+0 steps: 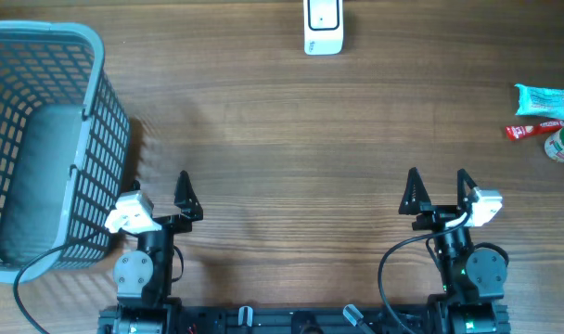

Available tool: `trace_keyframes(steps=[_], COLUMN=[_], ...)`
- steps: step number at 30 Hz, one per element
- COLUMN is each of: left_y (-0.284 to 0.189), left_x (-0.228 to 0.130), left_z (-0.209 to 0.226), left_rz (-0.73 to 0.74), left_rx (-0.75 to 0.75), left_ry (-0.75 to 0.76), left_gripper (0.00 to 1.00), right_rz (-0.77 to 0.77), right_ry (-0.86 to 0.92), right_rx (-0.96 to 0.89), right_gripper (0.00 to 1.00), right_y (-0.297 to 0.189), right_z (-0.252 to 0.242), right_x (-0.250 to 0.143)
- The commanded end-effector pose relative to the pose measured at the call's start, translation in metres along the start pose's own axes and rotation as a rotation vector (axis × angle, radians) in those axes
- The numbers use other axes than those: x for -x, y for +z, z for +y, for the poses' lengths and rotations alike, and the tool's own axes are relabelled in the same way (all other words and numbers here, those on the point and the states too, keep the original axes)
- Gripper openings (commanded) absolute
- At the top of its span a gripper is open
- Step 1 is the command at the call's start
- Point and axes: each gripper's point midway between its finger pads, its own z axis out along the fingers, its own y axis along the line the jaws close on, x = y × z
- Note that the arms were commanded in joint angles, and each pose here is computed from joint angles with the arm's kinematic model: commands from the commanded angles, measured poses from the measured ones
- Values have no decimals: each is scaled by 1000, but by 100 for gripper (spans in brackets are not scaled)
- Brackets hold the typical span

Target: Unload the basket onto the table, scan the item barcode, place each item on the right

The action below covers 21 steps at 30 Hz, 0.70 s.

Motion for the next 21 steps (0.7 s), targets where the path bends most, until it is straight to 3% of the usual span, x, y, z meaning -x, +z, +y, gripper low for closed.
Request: trace_keyframes(steps=[1,6,21], left_y=[0,0,0], left_x=[1,-4,-3], left_z=[3,-6,-5], left_rz=[-9,13,10], left_rx=[14,-40,-39], left_ry=[25,129,128], left_gripper=[100,100,100], right_rz=[-6,-6,-6], right_ry=[-17,-17,-17], right_rx=[18,18,18], right_gripper=[99,100,100], right_y=[-1,-1,-1], right_z=[4,4,4], right_x=[1,1,1])
